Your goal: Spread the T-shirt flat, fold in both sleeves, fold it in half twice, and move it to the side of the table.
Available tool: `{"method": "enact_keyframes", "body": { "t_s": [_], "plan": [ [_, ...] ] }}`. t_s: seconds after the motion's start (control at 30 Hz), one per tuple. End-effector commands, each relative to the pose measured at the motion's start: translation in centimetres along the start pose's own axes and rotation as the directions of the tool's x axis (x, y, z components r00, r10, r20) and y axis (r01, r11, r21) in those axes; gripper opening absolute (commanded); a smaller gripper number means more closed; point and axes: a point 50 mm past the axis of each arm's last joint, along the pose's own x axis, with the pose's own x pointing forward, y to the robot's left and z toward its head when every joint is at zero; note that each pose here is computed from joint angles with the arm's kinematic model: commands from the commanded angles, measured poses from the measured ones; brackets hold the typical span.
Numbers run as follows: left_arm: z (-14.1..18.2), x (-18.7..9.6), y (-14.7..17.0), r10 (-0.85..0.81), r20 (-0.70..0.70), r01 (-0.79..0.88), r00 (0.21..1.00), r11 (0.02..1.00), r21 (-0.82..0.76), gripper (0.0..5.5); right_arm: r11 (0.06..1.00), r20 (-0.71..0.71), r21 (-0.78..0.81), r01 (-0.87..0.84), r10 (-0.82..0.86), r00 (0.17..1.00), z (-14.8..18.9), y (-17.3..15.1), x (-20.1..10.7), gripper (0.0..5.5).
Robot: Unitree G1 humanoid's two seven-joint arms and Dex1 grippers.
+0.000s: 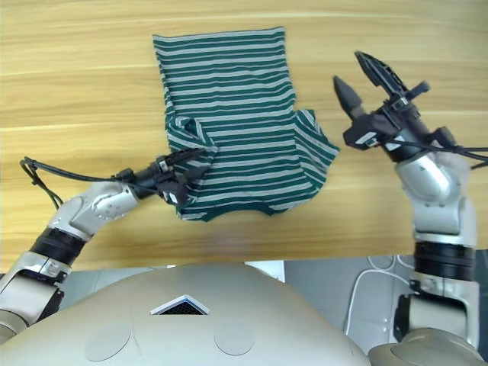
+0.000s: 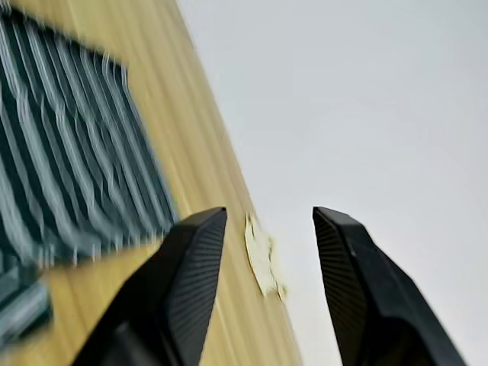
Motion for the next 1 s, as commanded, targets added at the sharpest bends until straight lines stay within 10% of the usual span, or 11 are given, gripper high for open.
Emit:
{"method": "enact_keyframes", "body": {
  "t_s": [0.03, 0.37, 1.0],
  "plan": [
    [-0.8, -1.5, 0.1, -0.017, -0.085, 0.019, 0.996, 1.0, 0.015, 2.23, 0.954, -0.205, -0.092, -0.286, 0.263, 0.943, -3.2, 3.5, -3.2, 2.11],
    [0.4, -2.7, 4.9, 0.249, -0.046, -0.242, 0.967, 0.962, 0.124, 2.23, 0.835, -0.21, -0.007, -0.551, 0.537, 0.817, -2.9, 10.4, -4.4, 2.11],
    [0.2, -2.4, 4.6, 0.266, -0.064, -0.257, 0.962, 0.959, 0.115, 2.23, 0.837, -0.063, -0.045, -0.545, 0.542, 0.838, -0.4, 11.5, -2.3, 2.11]
  ]
}}
